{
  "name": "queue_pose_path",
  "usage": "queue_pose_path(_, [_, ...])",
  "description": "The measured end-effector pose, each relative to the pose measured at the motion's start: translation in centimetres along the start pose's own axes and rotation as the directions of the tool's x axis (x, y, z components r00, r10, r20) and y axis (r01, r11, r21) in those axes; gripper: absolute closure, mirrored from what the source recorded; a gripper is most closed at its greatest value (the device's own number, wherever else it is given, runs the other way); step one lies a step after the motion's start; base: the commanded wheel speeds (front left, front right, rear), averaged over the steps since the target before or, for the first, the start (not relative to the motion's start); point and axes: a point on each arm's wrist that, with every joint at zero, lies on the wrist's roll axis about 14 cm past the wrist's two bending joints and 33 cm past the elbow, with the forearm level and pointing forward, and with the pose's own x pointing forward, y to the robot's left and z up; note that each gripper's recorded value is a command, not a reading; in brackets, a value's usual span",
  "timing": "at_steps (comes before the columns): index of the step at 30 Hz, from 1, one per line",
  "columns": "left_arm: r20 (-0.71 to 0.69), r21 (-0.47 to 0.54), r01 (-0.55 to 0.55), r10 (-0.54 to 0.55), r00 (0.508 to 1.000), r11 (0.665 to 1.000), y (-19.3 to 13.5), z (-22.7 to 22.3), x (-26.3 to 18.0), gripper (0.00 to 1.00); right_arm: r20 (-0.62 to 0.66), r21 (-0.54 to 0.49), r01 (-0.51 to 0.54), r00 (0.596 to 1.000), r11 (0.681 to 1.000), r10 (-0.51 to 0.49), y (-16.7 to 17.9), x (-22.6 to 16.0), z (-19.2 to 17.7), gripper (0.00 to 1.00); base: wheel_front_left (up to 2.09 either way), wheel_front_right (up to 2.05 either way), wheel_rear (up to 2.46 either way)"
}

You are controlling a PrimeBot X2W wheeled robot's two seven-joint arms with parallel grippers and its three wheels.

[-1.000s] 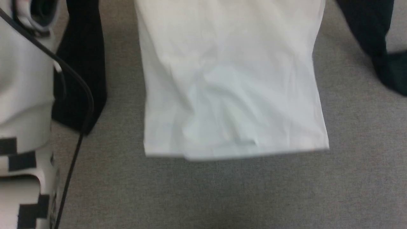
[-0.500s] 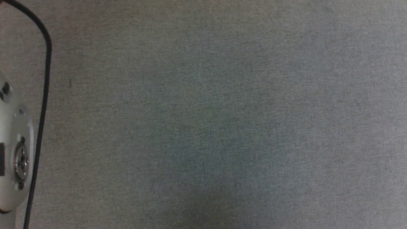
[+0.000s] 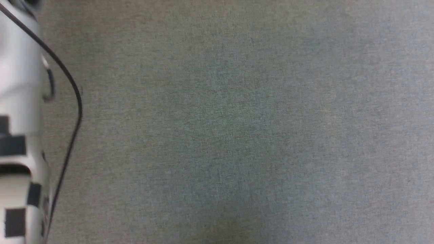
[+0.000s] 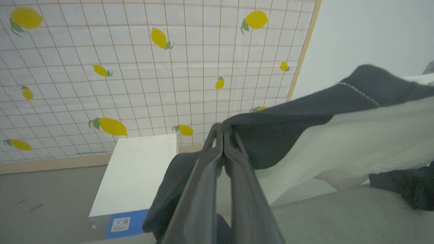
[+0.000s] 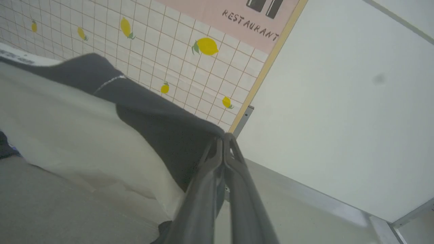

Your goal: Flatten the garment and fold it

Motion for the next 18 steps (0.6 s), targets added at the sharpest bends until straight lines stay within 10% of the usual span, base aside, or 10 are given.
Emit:
queue_pose_path(10, [-0.513, -0.106, 0.03, -0.08, 0.855, 0.994, -2.1, -14.3, -12.1, 1.0, -0.251, 0.153, -0.153, 0.95, 0.976, 0.188, 5.7, -8.7, -8.7, 1.0, 0.0, 0.0, 0.0])
queue_pose_path(18, [-0.655, -0.194, -0.013, -0.12, 0.746, 0.981, -3.9, -15.7, -22.2, 1.0, -0.452, 0.26, -0.227, 0.83, 0.938, 0.326, 8.1, -18.9, -12.4, 1.0, 0.0, 0.0, 0.0])
